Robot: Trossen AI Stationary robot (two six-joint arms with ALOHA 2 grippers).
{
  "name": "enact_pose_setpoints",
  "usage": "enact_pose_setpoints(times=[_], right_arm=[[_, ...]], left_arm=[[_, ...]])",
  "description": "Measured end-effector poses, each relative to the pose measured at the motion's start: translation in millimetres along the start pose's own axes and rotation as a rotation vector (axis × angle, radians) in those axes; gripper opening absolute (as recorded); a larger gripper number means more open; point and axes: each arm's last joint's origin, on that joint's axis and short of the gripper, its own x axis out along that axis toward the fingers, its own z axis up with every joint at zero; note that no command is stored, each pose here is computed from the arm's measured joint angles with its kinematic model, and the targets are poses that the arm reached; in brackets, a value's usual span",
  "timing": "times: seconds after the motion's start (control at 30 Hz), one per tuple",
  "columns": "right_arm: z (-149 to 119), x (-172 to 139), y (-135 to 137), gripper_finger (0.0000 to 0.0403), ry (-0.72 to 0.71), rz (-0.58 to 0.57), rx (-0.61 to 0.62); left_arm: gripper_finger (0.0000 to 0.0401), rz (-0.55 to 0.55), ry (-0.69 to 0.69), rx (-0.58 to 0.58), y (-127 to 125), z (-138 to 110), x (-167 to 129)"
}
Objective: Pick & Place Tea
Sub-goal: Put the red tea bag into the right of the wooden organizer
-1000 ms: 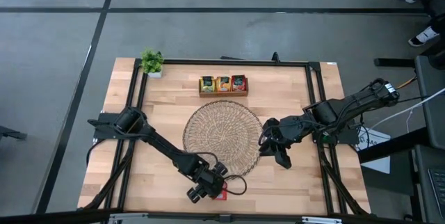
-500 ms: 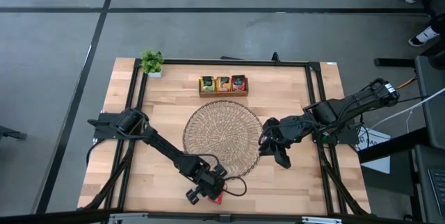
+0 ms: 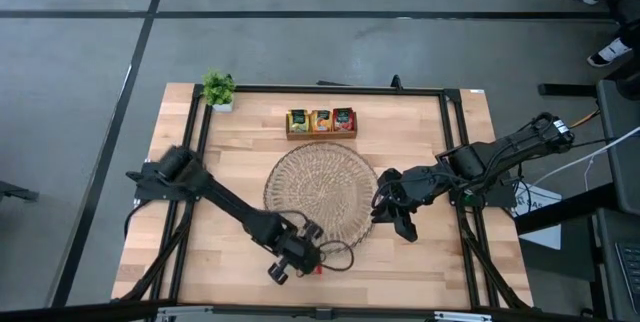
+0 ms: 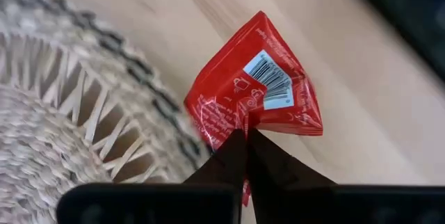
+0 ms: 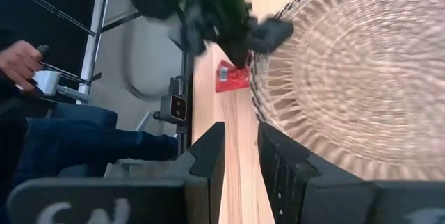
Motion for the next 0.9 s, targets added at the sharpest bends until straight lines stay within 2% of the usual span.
enact_pose_setpoints(times=[0.27, 0.47, 0.63, 0.73, 0.9], right_arm=[[8, 0, 6, 0.0088, -0.086, 0.054, -0.079], [13, -1, 9, 0.0088, -0.144, 0.090, -0.109], [17, -2, 12, 0.0088, -0.179, 0.112, -0.114], [20, -3, 13, 0.0088, -0.215, 0.132, -0.118], [35, -8, 17, 0.0088, -0.354, 0.190, -0.148]], left_arm=[[0.0005, 0.167, -0.237, -0.192, 36, 16, -97], [0.0004, 0.208, -0.375, -0.270, 45, 12, -153], [0.0004, 0.234, -0.454, -0.298, 44, 11, -178], [0.0003, 0.245, -0.596, -0.305, 46, 18, -195], [0.0004, 0.230, -0.831, -0.245, 50, 29, -220]])
